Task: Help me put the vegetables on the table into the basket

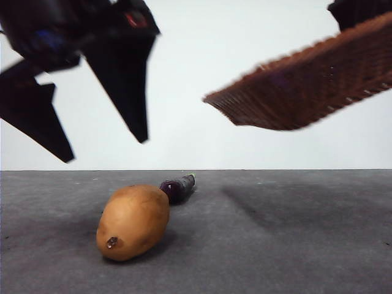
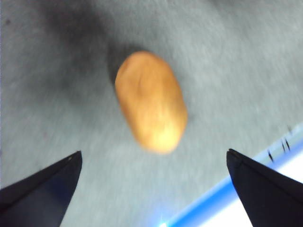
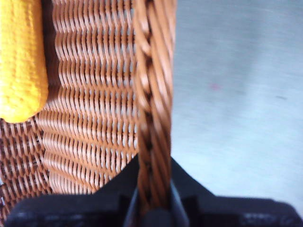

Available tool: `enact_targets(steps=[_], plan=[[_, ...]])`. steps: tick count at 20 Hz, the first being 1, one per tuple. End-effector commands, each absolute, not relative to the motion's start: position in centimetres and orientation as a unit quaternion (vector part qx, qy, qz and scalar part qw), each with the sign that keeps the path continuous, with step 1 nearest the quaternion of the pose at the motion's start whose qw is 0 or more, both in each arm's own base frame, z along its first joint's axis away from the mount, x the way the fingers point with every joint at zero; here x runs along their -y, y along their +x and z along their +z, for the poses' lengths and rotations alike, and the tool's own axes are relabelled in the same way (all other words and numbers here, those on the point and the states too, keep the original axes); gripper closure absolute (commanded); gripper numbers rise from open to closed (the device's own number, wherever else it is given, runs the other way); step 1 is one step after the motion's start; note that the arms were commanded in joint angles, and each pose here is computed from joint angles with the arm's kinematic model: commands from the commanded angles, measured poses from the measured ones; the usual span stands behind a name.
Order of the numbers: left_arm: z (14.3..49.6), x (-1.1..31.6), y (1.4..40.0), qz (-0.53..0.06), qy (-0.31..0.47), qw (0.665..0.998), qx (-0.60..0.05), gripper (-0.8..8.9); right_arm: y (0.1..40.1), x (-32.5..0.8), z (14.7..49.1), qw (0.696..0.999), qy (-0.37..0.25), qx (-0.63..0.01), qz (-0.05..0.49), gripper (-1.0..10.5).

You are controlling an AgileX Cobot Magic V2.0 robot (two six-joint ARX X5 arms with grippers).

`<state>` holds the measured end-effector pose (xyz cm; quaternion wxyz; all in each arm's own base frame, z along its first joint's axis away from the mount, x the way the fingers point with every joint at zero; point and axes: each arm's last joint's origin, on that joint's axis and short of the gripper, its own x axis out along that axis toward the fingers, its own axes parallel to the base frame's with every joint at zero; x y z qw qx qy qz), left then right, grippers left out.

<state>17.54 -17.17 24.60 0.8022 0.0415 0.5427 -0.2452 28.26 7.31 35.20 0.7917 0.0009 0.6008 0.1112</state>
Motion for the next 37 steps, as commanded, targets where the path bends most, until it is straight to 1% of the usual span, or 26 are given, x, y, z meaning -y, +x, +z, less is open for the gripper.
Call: enact_targets(steps=[1, 5, 7, 10, 13, 15, 16, 17, 18, 19, 20, 21, 22, 25, 27, 31, 34, 36, 37], plan=[[23.7, 18.0, 18.2, -0.251, 0.035, 0.801, -0.542, 1.87, 28.4, -7.0, 34.9, 0.792, -0.010, -0.603, 0.096, 9.6], [21.8, 19.1, 19.1, -0.244, 0.042, 0.793, -0.557, 1.87, 28.7, -7.0, 33.8, 0.791, -0.011, -0.605, 0.094, 9.6], [21.3, 19.5, 19.5, -0.245, 0.040, 0.794, -0.554, 1.87, 28.9, -7.1, 32.3, 0.787, -0.009, -0.609, 0.095, 9.6], [20.8, 19.9, 20.0, -0.243, 0.041, 0.799, -0.548, 1.87, 28.9, -7.1, 29.8, 0.775, -0.011, -0.626, 0.091, 9.6], [19.7, 20.2, 20.4, -0.231, 0.051, 0.795, -0.558, 1.88, 28.8, -7.1, 27.6, 0.770, -0.011, -0.632, 0.091, 9.6], [19.1, 20.3, 20.5, -0.227, 0.055, 0.791, -0.566, 1.92, 28.8, -7.2, 26.4, 0.767, -0.003, -0.634, 0.101, 9.6], [19.0, 20.4, 20.6, -0.228, 0.055, 0.791, -0.565, 2.57, 28.7, -7.3, 25.9, 0.765, 0.003, -0.634, 0.109, 9.6], [19.0, 20.5, 20.7, -0.229, 0.053, 0.793, -0.563, 3.94, 28.7, -7.3, 25.6, 0.764, 0.008, -0.635, 0.115, 9.6], [19.0, 20.6, 20.7, -0.231, 0.051, 0.795, -0.559, 5.68, 28.7, -7.3, 25.3, 0.763, 0.009, -0.636, 0.116, 9.6], [19.0, 20.6, 20.8, -0.232, 0.050, 0.796, -0.557, 6.78, 28.6, -7.3, 25.2, 0.762, 0.009, -0.637, 0.116, 9.6], [19.0, 20.6, 20.8, -0.233, 0.052, 0.796, -0.557, 7.46, 28.6, -7.3, 25.1, 0.762, 0.009, -0.637, 0.116, 9.6], [19.0, 20.6, 20.8, -0.237, 0.058, 0.796, -0.555, 7.94, 28.6, -7.3, 25.1, 0.762, 0.009, -0.637, 0.116, 9.6], [19.0, 20.6, 20.8, -0.239, 0.061, 0.796, -0.553, 8.23, 28.6, -7.3, 25.2, 0.762, 0.009, -0.637, 0.116, 9.6], [19.2, 20.7, 20.9, -0.243, 0.058, 0.802, -0.543, 8.23, 28.6, -7.3, 25.1, 0.761, 0.009, -0.638, 0.116, 9.6], [20.1, 20.7, 21.0, -0.255, 0.045, 0.802, -0.538, 8.22, 28.5, -7.3, 25.1, 0.760, 0.010, -0.639, 0.117, 9.6], [23.5, 20.1, 20.1, -0.273, 0.013, 0.823, -0.498, 8.22, 28.5, -7.3, 25.1, 0.759, 0.013, -0.639, 0.120, 9.6], [26.2, 19.1, 19.1, -0.284, -0.024, 0.841, -0.460, 8.22, 28.5, -7.5, 25.2, 0.755, 0.032, -0.640, 0.139, 9.6], [27.5, 18.8, 18.6, -0.306, -0.050, 0.843, -0.439, 8.22, 28.4, -8.1, 25.2, 0.752, 0.037, -0.640, 0.152, 9.6], [27.9, 18.8, 18.5, -0.322, -0.066, 0.838, -0.436, 8.22, 28.3, -8.5, 25.2, 0.753, 0.038, -0.639, 0.153, 9.6]])
